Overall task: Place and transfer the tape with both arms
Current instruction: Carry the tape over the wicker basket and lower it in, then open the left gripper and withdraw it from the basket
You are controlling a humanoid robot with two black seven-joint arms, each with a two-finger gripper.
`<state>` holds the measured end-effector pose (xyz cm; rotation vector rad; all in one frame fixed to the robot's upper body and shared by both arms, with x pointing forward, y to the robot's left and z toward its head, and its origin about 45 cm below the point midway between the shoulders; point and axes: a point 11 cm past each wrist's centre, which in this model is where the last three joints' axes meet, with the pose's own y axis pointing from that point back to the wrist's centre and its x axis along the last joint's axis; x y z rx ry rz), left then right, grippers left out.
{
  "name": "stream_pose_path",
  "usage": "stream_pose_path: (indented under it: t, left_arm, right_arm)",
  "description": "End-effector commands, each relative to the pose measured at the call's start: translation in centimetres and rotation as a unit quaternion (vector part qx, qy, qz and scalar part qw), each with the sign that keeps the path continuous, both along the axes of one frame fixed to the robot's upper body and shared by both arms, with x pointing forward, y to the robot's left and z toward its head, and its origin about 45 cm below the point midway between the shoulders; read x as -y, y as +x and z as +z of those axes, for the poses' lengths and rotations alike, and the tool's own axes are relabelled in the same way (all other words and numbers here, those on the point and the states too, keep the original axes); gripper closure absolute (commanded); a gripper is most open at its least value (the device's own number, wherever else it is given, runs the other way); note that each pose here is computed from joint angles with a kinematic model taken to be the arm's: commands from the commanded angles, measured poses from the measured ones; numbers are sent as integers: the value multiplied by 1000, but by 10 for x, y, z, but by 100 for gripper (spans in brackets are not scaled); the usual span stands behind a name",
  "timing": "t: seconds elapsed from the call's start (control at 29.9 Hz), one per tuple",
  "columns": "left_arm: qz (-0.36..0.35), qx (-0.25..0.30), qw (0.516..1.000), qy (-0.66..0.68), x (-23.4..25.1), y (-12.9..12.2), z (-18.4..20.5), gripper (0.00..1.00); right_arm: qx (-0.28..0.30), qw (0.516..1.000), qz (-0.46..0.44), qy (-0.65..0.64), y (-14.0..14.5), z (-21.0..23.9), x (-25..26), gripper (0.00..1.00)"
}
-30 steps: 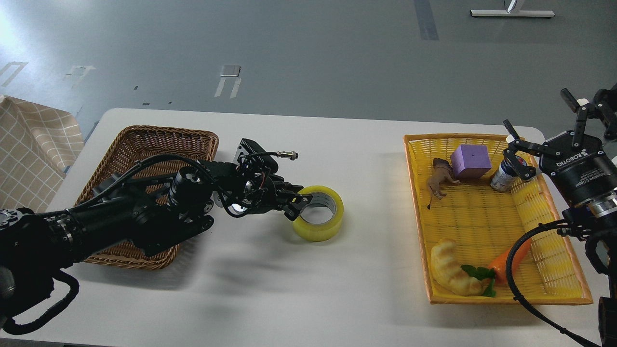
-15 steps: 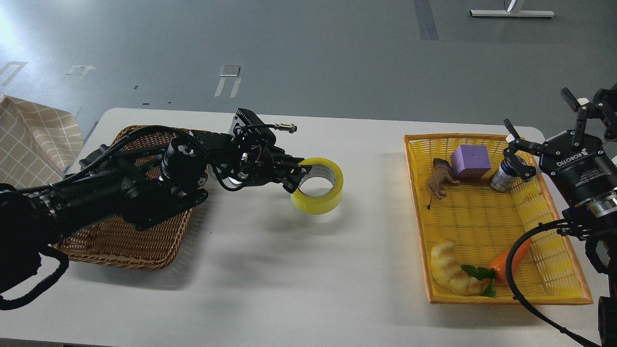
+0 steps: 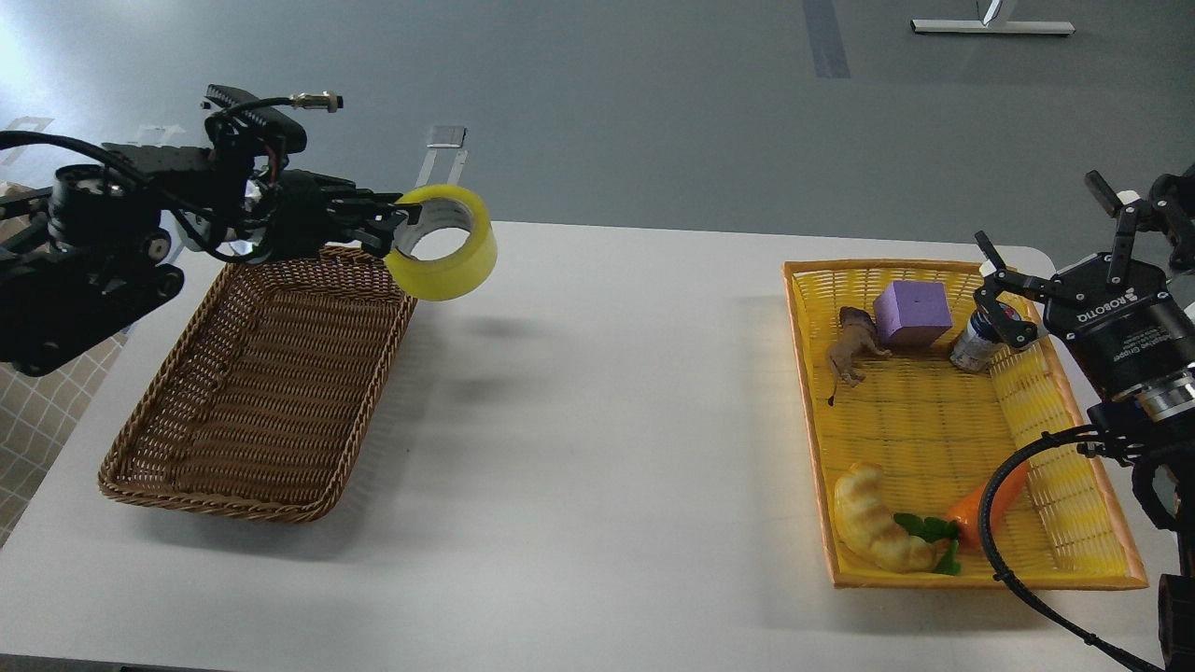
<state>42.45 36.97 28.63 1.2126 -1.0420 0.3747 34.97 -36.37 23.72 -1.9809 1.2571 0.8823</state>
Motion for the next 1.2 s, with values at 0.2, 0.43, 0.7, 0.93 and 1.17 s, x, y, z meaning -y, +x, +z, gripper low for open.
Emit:
stream_pose_path:
  t: [0.2,0.43,0.7,0.93,1.17]
  left_arm:
    - [61,-25,997,28,-90,-52,-20,100]
    - [67,-54,996,29,-102,-84,-66,100]
    - [70,-69,995,26,-108,-108,-98,100]
    - [73,-69,995,25,-108,-108,-98,100]
    - [79,-68,994,15,-104,-105,-102,51]
  right_arm:
    - [-2,1000,4,2,2,-1,-3,5]
    - [0,1000,5,5,3,-1,-6,5]
    - [1,1000,6,5,3,0,-6,5]
    - [0,1000,5,4,2,-1,-6,4]
    - [0,1000,5,4,2,-1,-6,4]
